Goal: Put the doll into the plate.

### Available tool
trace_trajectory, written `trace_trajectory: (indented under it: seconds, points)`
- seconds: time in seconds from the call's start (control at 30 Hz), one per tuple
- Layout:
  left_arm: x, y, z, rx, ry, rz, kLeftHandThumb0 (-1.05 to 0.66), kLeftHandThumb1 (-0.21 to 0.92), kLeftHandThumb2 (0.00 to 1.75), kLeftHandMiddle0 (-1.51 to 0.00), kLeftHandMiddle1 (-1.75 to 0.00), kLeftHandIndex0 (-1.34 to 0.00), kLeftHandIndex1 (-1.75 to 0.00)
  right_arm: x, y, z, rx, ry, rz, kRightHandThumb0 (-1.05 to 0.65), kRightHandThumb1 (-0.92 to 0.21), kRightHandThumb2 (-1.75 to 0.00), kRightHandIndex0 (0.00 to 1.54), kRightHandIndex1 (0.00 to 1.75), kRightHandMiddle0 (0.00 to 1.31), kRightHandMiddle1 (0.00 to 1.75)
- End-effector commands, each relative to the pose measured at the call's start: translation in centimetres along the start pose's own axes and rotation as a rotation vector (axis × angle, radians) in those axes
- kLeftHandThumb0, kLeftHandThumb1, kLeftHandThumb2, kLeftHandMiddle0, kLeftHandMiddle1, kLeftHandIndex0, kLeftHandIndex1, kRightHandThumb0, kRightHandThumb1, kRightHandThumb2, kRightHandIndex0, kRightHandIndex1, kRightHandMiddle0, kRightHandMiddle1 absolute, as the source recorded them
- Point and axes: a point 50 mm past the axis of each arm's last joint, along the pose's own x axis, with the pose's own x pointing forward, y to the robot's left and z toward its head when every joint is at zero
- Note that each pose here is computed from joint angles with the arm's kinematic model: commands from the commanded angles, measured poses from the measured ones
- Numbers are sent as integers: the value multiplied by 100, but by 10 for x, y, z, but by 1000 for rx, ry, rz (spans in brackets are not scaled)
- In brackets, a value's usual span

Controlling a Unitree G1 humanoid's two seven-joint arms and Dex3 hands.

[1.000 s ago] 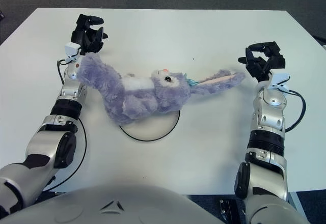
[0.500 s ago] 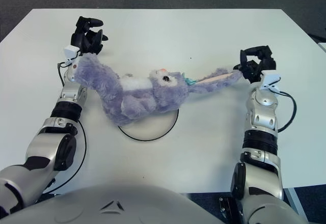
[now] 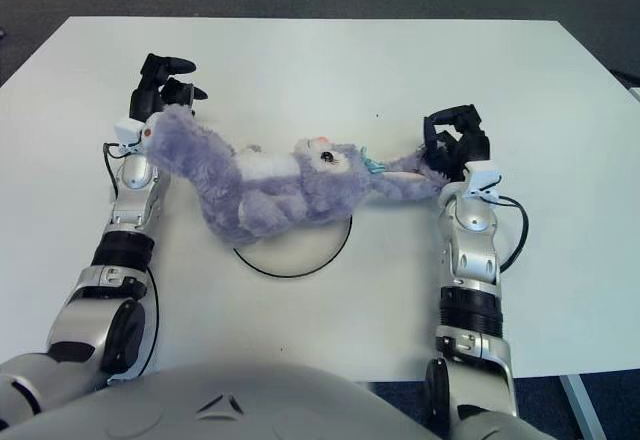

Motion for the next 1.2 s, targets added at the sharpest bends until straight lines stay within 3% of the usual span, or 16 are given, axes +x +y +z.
trace_trajectory:
  seconds: [0.0, 0.43, 0.73, 1.17]
  points:
    - [-11, 15, -1, -21, 15, 7, -1, 91, 36, -44, -156, -28, -141, -7, 11, -2, 45, 10, -1, -35, -92, -50, 69, 175, 22, 175]
    - [-36, 16, 1, -77, 66, 62, -1, 89, 41, -44, -158, -27, -144, -20, 25, -1, 98, -32, -87, -35, -92, -50, 70, 175, 22, 175]
    - [-39, 9, -1, -69, 80, 95, -1, 84, 51, -42, -160, -24, -149, -29, 36, -5, 98, -56, -109, -35, -92, -50, 72, 175, 22, 175]
    - [-39, 2, -1, -66, 95, 101, -1, 81, 59, -41, -164, -24, -150, -25, 43, -4, 97, -52, -120, -35, -92, -51, 72, 175, 22, 175]
